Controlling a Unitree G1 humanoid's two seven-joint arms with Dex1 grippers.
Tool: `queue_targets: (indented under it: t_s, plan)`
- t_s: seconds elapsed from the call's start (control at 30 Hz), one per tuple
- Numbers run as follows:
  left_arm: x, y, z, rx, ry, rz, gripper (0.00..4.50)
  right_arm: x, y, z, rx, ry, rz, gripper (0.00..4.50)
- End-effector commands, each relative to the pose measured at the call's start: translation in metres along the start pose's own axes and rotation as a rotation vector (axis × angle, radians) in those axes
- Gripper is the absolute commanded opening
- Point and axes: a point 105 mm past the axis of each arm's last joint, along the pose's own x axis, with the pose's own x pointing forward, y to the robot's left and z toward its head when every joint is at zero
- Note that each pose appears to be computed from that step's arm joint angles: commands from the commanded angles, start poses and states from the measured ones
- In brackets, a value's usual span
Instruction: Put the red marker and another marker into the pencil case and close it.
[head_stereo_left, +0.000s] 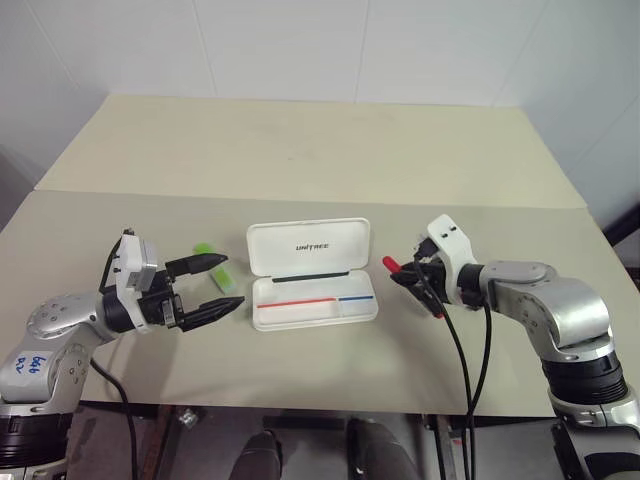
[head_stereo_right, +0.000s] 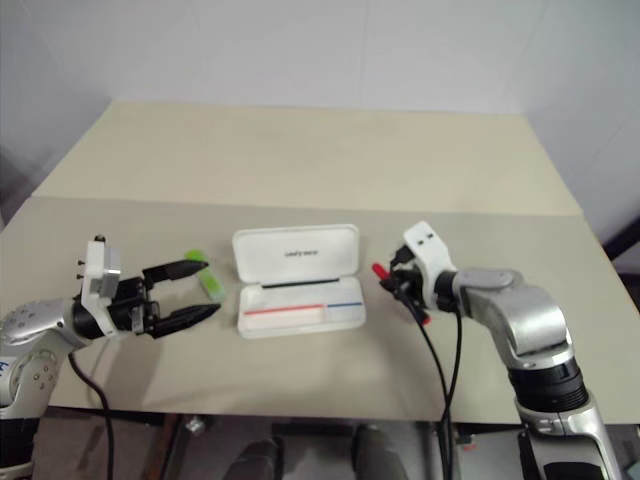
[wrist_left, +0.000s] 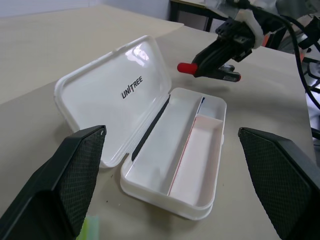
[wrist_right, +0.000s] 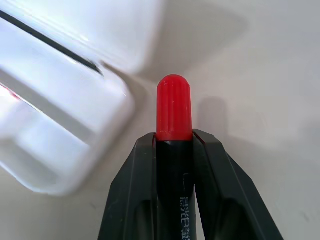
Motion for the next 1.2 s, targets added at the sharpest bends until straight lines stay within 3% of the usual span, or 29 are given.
queue_targets:
  t_s: [0.03,0.2,0.33,0.63,0.8,1.17,1.2]
  plan:
    - [-0.005,0.000,0.012,0.053,-0.020,0.016,4.50,-0.003,0.019,0.027,-0.066,-0.087,0.067,1.37]
    - [-0.005,0.000,0.013,0.053,-0.018,0.011,4.50,-0.007,0.048,0.047,-0.192,-0.158,0.202,1.37]
    - [-0.006,0.000,0.012,0.053,-0.008,-0.001,4.50,-0.008,0.077,0.052,-0.410,-0.143,0.328,1.37]
    - [-0.008,-0.002,0.009,0.055,0.016,-0.018,4.50,0.023,0.121,0.061,-0.850,-0.213,0.470,1.37]
    - [-0.010,-0.006,0.007,0.056,0.020,-0.006,4.50,0.049,0.124,0.066,-0.896,-0.207,0.462,1.37]
    - [-0.014,-0.011,0.007,0.056,0.020,0.022,4.50,0.070,0.117,0.070,-0.924,-0.156,0.419,1.37]
    - [-0.014,-0.011,0.007,0.056,0.019,0.024,4.50,0.071,0.117,0.070,-0.931,-0.150,0.415,1.72]
